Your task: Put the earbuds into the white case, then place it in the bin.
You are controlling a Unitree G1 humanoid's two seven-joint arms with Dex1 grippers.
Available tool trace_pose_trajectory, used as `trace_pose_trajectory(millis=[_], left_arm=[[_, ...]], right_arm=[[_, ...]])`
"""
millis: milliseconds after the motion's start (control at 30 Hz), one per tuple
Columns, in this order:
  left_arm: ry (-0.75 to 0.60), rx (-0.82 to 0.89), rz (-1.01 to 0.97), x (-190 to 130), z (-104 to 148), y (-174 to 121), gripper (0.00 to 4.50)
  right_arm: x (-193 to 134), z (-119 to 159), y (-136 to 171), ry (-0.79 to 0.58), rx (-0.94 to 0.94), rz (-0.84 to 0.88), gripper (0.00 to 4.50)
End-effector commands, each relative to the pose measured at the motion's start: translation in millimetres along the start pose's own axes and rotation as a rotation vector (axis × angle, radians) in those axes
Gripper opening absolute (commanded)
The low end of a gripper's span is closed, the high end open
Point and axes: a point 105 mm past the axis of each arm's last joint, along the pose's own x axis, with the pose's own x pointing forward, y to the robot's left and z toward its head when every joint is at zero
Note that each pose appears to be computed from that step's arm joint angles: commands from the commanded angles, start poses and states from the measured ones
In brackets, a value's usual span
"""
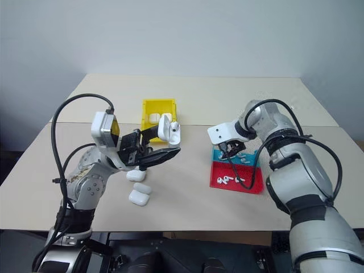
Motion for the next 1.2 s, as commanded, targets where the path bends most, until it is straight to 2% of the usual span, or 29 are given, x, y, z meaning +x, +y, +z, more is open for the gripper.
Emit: trace_pose_trajectory(millis=[33, 167, 733, 833, 933, 967, 1200], left_arm=[[-0.012, 0.052, 0.001, 0, 12, -4, 2.78], [-0.006, 0.059, 0.026, -2, 12, -6, 2.78], [0.007, 0.07, 0.071, -5, 14, -9, 2.78], [0.007, 0.07, 0.076, -5, 14, -10, 2.78], [0.007, 0.071, 0.078, -5, 14, -11, 2.78], [0.007, 0.071, 0.079, -5, 14, -11, 2.78], [0.008, 0.072, 0.082, -6, 14, -11, 2.78]], right_arm=[[-8, -2, -6, 0.054, -0.036, 0.0, 3.22], [-3, 0, -8, 0.055, -0.021, -0.008, 2.35], [14, -1, -2, 0.08, -0.006, 0.014, 2.35], [16, -3, 1, 0.092, 0.0, 0.026, 1.8], [18, -5, 2, 0.101, -0.005, 0.029, 0.78], [18, -6, 2, 0.104, -0.005, 0.029, 0.64], [19, -7, 0, 0.111, 0.024, 0.001, 0.64]])
